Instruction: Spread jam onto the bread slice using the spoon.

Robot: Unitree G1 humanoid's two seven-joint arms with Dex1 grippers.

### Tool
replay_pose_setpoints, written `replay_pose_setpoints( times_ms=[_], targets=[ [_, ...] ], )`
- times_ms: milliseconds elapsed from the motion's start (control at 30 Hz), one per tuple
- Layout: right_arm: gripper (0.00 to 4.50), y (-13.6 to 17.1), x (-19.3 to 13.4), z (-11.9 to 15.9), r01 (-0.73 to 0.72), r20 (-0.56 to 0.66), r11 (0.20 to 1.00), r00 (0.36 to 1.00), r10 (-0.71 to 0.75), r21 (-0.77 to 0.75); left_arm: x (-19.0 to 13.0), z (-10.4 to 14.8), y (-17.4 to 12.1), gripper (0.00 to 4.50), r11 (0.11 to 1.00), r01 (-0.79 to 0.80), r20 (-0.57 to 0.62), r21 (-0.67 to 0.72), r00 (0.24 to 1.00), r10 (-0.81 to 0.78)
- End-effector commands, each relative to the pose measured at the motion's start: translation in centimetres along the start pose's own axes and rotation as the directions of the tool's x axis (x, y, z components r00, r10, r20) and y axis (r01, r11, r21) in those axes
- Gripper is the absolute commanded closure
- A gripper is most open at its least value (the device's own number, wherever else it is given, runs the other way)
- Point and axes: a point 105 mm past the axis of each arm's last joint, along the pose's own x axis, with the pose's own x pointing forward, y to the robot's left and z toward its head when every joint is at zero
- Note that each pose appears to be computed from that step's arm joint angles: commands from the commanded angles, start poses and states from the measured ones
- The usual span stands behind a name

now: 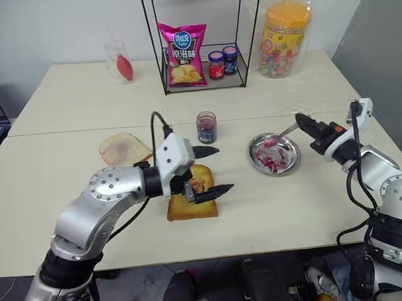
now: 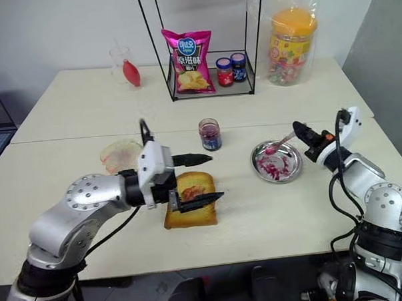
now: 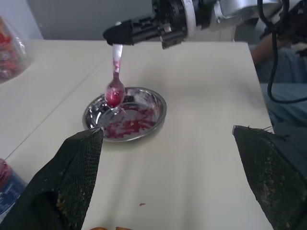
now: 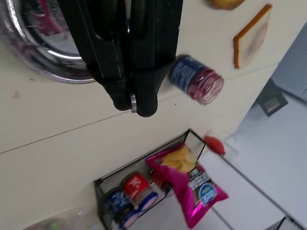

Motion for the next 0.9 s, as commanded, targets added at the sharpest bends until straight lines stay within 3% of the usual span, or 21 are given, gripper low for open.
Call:
replay_pose_setpoints(
  times_ms=[33, 133, 533, 567, 667, 900],
  targets=[
    [4.47, -1.9, -0.8, 1.3, 0.039, 0.071, 0.999, 0.997, -0.037, -0.02, 1.1, 0.6, -0.1, 0.0, 0.999, 0.027, 0.003, 0.032, 1.0, -0.027],
    [4.47, -3.6, -0.8, 0.9, 0.076, 0.073, 0.997, 0.995, -0.075, -0.018, 2.0, 0.7, -0.1, 0.0, 0.998, 0.042, 0.0, 0.048, 0.999, -0.042],
    [4.47, -5.0, -0.4, -0.2, 0.097, 0.066, 0.995, 0.993, -0.098, 0.011, 3.9, 1.5, -0.1, 0.0, 0.995, 0.063, 0.04, 0.074, 0.997, -0.066],
    [4.03, -5.2, -0.4, -0.4, 0.106, 0.064, 0.994, 0.992, -0.106, -0.001, 4.0, 1.6, -0.1, 0.0, 0.995, 0.063, 0.044, 0.071, 0.997, -0.066],
    [3.55, -5.3, -0.4, -0.5, 0.115, 0.067, 0.993, 0.991, -0.114, -0.014, 4.1, 1.6, -0.1, 0.0, 0.995, 0.063, 0.048, 0.071, 0.997, -0.067],
    [1.96, -5.4, -0.5, -1.0, 0.14, 0.053, 0.983, 0.989, -0.135, -0.115, 4.3, 1.7, 0.2, 0.0, 0.997, 0.045, 0.059, 0.069, 0.997, -0.049]
  ],
)
